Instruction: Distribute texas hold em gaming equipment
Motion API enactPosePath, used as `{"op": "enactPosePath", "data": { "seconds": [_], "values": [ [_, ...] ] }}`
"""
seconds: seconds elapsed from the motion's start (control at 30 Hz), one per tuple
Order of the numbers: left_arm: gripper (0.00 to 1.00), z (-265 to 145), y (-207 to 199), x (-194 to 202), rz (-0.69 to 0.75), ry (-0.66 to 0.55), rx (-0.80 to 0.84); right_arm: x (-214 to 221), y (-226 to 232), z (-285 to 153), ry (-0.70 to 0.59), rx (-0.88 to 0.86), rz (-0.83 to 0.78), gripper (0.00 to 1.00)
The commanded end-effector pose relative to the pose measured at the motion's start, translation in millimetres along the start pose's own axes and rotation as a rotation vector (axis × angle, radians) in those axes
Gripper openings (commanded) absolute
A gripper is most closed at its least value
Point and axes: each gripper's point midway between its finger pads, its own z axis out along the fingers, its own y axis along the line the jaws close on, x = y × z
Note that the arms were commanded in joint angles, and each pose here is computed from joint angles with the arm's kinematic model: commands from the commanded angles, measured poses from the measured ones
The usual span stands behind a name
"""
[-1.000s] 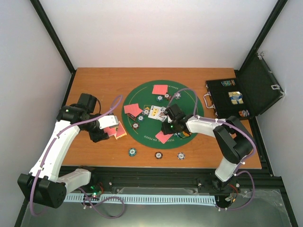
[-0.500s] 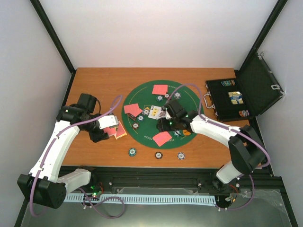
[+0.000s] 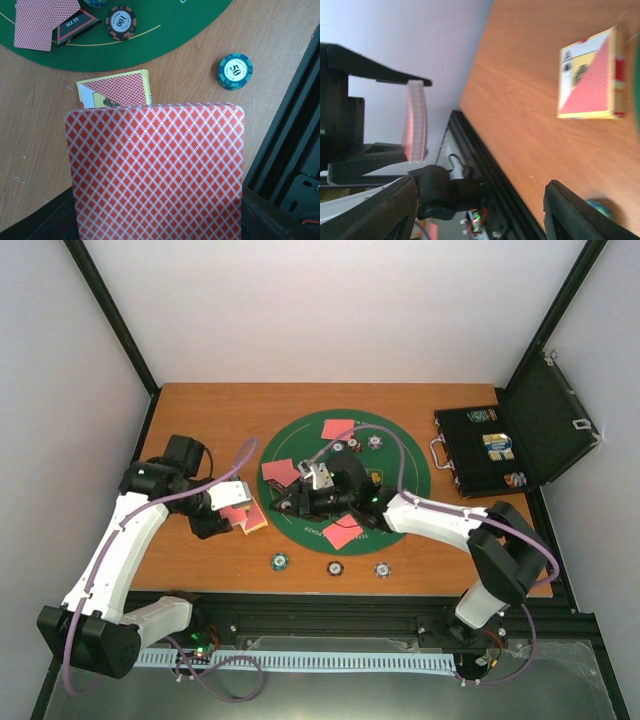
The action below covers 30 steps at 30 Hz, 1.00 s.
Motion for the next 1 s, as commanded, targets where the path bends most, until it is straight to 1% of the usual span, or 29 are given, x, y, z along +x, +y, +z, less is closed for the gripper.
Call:
{"op": "enactPosePath", "data": {
  "seconds": [0.0,0.2,0.4,0.6,0.8,0.97],
  "values": [
    [0.02,-12.3,5.5,-12.1,0.017,-0.047,-0.024,4.9,47.9,19.4,0.045,-0.177,0.016,0.69],
    [0.02,-11.6,3.9,-12.2,0.02,-0.05,-0.017,14.9,67.6,44.5,0.091,-0.249,0.022,0.68],
    [0.02,-12.2,3.1,-11.8,0.028,-0.057,-0.026,17.1,85.8,61.6,0.102,-0.314,0.025,0.67],
    [0.01,-15.6,0.9,-14.2,0.031,-0.074,-0.025,21.6,83.0,84.0,0.139,-0.319,0.052,0.66],
    [0.02,-17.6,-0.4,-14.6,0.038,-0.079,-0.027,25.1,90.2,104.2,0.176,-0.341,0.064,0.65],
    [0.02,-17.5,-1.1,-14.6,0.037,-0.079,-0.024,25.1,72.4,113.4,0.188,-0.31,0.099,0.63]
  ]
}}
